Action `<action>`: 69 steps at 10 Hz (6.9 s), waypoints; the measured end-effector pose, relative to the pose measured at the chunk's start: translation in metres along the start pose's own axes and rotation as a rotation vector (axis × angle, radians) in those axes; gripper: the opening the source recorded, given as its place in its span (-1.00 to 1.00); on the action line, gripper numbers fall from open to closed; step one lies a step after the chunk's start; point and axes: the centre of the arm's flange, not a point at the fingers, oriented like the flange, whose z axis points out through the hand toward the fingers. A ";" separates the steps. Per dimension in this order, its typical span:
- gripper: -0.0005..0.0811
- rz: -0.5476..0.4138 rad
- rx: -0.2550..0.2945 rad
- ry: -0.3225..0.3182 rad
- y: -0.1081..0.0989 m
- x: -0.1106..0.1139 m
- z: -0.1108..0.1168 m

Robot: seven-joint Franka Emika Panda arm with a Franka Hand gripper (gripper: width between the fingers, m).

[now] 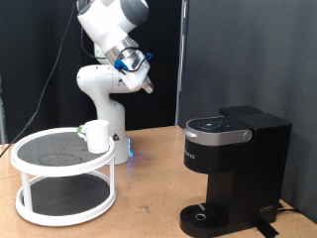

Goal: Make a cup of coffee with the keurig machine

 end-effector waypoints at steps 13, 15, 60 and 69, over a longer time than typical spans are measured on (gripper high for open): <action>-0.99 -0.053 0.089 -0.036 -0.057 0.075 -0.076; -0.99 -0.006 0.088 -0.087 -0.071 0.086 -0.088; -0.98 -0.012 0.064 -0.093 -0.163 0.134 -0.046; -0.98 0.225 0.101 -0.189 -0.137 0.064 -0.028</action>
